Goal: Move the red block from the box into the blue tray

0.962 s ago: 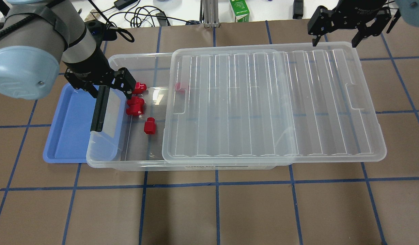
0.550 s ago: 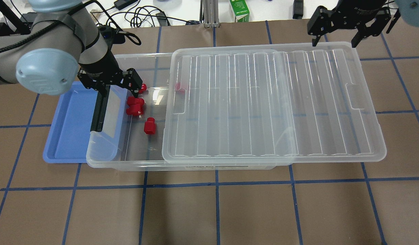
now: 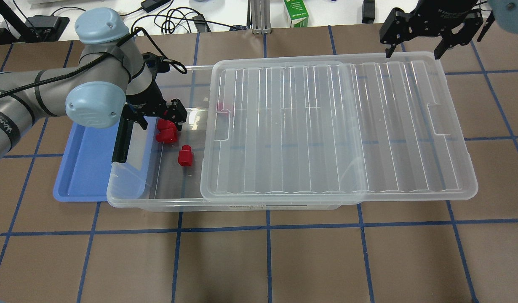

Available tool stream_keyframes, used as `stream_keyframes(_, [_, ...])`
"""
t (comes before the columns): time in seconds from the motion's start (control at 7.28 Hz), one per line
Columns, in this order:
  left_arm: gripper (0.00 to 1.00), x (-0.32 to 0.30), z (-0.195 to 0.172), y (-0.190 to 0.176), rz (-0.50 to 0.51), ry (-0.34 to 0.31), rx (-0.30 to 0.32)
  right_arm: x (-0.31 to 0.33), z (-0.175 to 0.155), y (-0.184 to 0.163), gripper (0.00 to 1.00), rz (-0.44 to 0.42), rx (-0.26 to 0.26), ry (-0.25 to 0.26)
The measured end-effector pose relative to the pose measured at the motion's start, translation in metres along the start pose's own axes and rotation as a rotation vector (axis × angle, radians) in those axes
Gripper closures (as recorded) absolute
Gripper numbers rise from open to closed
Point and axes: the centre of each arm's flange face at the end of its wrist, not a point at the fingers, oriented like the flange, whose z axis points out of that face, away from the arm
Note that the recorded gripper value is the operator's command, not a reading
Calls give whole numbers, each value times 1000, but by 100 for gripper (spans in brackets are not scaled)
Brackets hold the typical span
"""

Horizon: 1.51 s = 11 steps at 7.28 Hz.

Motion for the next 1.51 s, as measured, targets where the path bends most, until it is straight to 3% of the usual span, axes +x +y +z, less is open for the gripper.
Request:
stream_keyframes(0.82, [1, 4, 68, -7, -16, 40, -78, 0, 1, 0, 0, 0, -1, 0])
stream_keyframes(1.51, [3, 5, 97, -8, -17, 48, -116, 0, 1, 0, 0, 0, -2, 0])
